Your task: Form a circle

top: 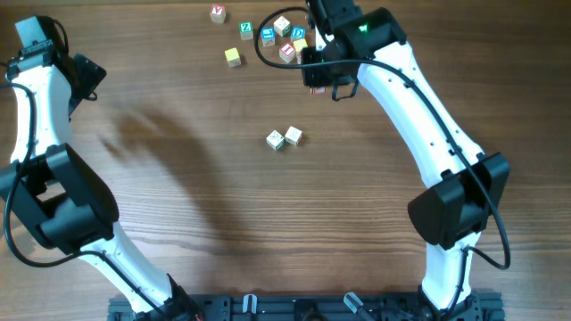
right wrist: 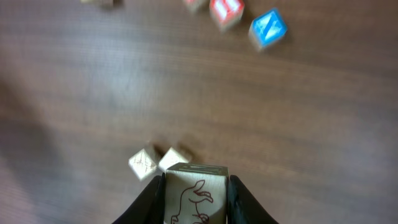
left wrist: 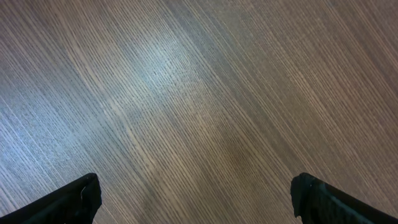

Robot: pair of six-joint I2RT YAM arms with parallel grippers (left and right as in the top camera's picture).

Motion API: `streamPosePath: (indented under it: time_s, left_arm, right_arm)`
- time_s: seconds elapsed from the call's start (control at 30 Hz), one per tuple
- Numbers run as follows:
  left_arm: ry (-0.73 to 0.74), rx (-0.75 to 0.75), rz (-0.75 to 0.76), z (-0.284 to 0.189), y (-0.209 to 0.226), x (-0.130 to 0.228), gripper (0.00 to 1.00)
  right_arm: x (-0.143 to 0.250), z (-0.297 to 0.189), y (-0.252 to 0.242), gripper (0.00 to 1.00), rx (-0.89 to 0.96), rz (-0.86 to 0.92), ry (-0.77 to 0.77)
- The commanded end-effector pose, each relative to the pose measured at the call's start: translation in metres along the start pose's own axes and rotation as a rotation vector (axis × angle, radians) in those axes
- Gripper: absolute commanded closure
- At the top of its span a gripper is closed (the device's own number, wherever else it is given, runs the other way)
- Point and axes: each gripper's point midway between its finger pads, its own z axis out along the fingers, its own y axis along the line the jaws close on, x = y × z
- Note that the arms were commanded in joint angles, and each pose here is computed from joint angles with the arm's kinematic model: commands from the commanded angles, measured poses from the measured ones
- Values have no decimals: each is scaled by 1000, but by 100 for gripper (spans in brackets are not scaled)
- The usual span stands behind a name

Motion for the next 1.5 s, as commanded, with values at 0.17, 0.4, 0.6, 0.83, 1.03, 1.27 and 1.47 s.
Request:
streamPosePath:
  time_s: [0.17,0.4,0.6,0.83,1.03,1.27,1.47]
  left_arm:
    - [-19,8,0,-7,0,-7,0]
    - [-20,9,0,-7,0,-7,0]
    - [-20,9,0,-7,0,-7,0]
    - [-20,9,0,-7,0,-7,0]
    - [-20,9,0,-7,0,-7,0]
    - [-19,8,0,-7,0,-7,0]
    - [-20,9,0,-7,0,-7,0]
  right_arm:
    - [43,-12,16,86,-122,16,188]
    - [73,-19,9,89,-82,25,312]
    - [94,-26,3,91,-53,33,400]
    - [98,-17,-6,92,-11,13,410]
    - [90,13,-20,93,71,55,346]
    - [71,48,-36,93,71,105,247]
    - [60,78,-53,95,60,162,172]
